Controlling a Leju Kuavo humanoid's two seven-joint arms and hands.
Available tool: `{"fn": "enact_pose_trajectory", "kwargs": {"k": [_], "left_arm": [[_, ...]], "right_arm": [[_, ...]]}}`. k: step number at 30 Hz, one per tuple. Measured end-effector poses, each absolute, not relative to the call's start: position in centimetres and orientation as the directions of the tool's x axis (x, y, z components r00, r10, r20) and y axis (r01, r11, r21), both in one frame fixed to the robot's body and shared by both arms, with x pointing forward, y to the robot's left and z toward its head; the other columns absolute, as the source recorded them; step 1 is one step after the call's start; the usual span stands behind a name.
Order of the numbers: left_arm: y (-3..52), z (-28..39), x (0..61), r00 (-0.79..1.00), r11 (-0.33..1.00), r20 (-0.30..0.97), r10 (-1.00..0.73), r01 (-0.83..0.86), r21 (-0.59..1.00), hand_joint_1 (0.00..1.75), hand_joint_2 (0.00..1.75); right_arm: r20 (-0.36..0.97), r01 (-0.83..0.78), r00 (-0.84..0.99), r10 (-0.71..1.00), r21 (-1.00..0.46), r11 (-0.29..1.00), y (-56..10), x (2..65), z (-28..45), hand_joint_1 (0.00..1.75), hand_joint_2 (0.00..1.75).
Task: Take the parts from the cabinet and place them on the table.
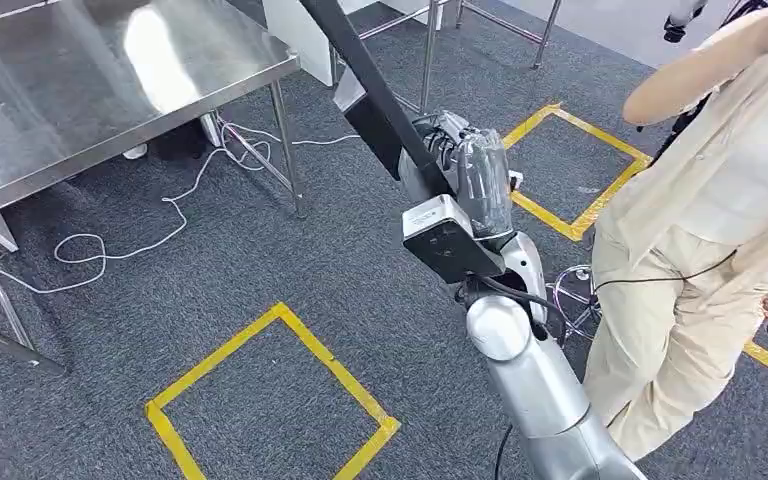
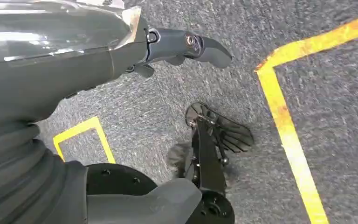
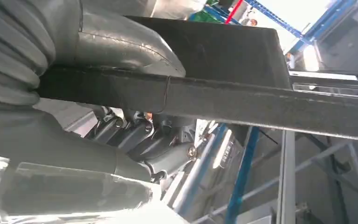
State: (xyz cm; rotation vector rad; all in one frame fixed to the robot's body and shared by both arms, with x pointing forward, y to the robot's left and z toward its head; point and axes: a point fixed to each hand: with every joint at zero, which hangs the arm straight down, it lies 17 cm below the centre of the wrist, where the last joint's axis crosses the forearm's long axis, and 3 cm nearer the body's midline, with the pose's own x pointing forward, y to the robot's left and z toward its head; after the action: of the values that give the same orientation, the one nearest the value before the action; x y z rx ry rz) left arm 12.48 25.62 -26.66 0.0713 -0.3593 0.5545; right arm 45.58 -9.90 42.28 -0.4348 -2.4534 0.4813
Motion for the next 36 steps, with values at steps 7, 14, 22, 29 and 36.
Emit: {"fn": "enact_pose_trajectory", "kwargs": {"k": [7, 14, 22, 29, 36], "left_arm": [[25.9, -26.7, 12.5, 0.788, 0.848, 0.354, 0.504, -0.530, -0.026, 0.00, 1.75], [25.8, -26.7, 12.3, 0.788, 0.847, 0.351, 0.505, -0.531, -0.025, 0.00, 1.75], [25.9, -26.7, 12.3, 0.774, 0.831, 0.349, 0.527, -0.556, -0.022, 0.00, 1.75], [26.0, -26.6, 12.6, 0.773, 0.832, 0.355, 0.526, -0.555, -0.024, 0.00, 1.75], [25.8, -26.7, 12.2, 0.778, 0.835, 0.350, 0.522, -0.549, -0.024, 0.00, 1.75]], "right_arm": [[0.488, 0.195, -0.774, 0.403, -0.423, 0.885, -9.8, 45.4, 42.7, 1.75, 1.75], [0.493, 0.191, -0.774, 0.398, -0.418, 0.888, -9.6, 45.4, 42.7, 1.75, 1.75], [0.475, 0.213, -0.774, 0.418, -0.426, 0.879, -9.8, 45.4, 42.8, 1.75, 1.75], [0.476, 0.228, -0.762, 0.438, -0.436, 0.870, -10.5, 45.7, 42.1, 1.75, 1.75], [0.472, 0.242, -0.758, 0.450, -0.437, 0.866, -10.9, 45.8, 42.2, 1.75, 1.75]]}}
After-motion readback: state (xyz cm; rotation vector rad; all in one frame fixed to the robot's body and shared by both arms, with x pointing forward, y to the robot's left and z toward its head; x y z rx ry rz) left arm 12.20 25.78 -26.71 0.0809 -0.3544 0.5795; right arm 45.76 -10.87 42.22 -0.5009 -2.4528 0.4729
